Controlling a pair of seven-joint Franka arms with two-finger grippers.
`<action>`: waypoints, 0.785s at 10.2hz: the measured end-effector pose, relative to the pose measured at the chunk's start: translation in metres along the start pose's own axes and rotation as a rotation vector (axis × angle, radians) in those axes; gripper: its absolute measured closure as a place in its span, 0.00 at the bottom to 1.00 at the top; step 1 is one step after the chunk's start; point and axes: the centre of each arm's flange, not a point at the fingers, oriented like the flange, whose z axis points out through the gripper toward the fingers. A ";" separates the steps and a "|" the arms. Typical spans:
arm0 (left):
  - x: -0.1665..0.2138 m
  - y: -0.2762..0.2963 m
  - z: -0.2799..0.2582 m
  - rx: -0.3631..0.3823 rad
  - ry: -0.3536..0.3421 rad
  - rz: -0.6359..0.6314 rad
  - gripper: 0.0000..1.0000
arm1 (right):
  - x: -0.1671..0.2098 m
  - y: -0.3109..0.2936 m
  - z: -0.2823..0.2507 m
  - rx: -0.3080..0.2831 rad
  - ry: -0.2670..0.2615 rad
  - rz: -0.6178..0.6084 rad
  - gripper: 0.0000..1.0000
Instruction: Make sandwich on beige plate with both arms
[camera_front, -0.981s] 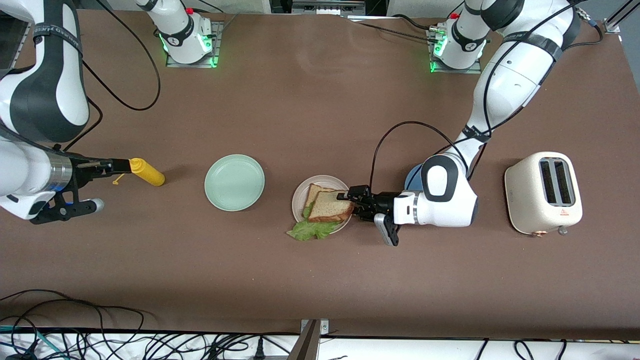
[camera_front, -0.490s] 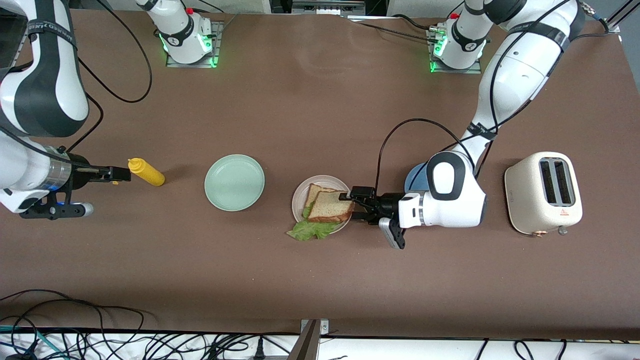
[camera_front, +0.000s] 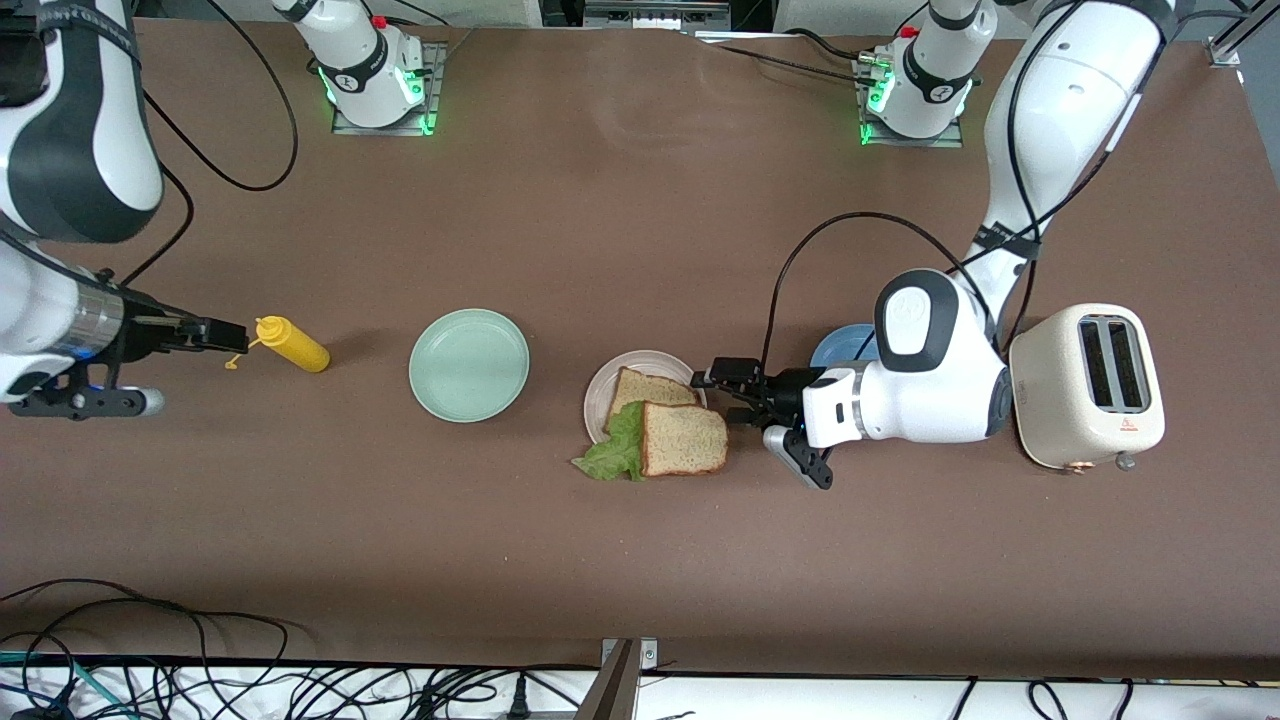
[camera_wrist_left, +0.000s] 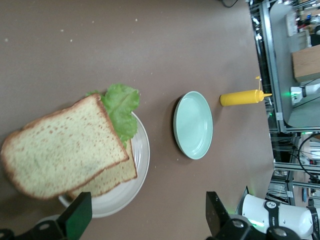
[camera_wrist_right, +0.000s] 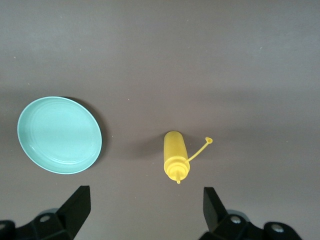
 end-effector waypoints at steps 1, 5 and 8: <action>-0.002 0.008 -0.010 0.047 -0.024 -0.011 0.00 | -0.005 0.002 -0.008 0.001 0.011 0.005 0.00; -0.014 0.023 -0.073 0.354 -0.090 -0.037 0.00 | -0.005 0.027 -0.006 0.054 0.018 0.062 0.00; -0.026 0.037 -0.118 0.536 -0.119 -0.055 0.00 | -0.005 0.028 -0.005 0.097 0.015 0.073 0.00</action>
